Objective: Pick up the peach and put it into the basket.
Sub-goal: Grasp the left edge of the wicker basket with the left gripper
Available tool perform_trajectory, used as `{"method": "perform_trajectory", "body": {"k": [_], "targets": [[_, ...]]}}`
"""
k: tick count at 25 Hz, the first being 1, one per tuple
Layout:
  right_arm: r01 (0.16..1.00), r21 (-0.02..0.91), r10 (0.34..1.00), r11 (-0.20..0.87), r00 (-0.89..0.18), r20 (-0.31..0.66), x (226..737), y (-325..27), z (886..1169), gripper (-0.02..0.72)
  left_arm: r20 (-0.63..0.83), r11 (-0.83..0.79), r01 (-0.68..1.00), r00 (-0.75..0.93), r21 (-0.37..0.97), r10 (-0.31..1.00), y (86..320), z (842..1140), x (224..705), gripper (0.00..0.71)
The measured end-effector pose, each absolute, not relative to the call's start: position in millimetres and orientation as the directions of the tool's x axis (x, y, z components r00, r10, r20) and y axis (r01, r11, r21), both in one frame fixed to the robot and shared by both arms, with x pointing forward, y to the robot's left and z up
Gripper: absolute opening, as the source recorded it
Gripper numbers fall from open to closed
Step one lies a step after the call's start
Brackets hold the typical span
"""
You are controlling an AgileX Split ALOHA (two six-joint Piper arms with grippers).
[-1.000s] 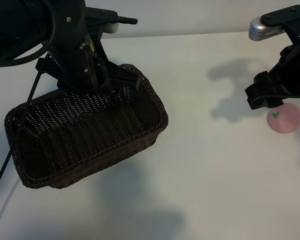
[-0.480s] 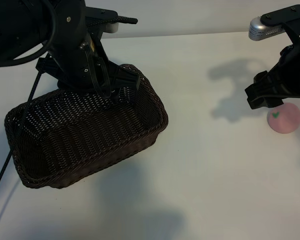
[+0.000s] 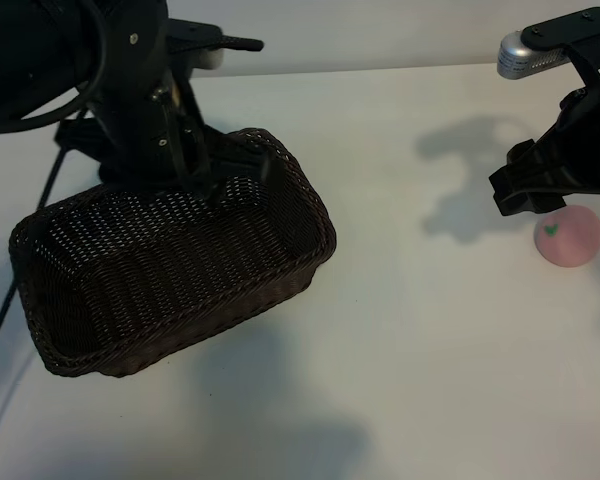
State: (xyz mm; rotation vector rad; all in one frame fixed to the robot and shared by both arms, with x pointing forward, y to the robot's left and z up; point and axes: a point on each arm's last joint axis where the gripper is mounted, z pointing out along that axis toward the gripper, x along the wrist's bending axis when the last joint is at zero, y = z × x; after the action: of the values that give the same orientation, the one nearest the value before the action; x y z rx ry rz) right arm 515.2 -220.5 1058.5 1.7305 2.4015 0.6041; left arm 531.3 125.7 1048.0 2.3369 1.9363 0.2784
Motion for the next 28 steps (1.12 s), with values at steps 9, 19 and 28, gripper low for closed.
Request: {"method": "perform_trajectory", "body": {"k": [9, 19, 28], "targets": [[0.883, 0.386, 0.931, 0.266, -0.339, 0.133, 515, -221, 1059, 0.595, 0.174, -0.091, 0.98, 0.06, 0.174, 0.983, 154, 1049, 504, 0.563], [0.883, 0.386, 0.931, 0.266, -0.339, 0.133, 515, -220, 1059, 0.595, 0.136, 0.247, 0.935, -0.287, 0.255, 0.948, 235, 1030, 453, 0.526], [0.886, 0.387, 0.93, 0.255, -0.334, 0.151, 515, -219, 1059, 0.595, -0.023, 0.422, 0.872, -0.43, 0.248, 0.902, 274, 1016, 440, 0.525]]}}
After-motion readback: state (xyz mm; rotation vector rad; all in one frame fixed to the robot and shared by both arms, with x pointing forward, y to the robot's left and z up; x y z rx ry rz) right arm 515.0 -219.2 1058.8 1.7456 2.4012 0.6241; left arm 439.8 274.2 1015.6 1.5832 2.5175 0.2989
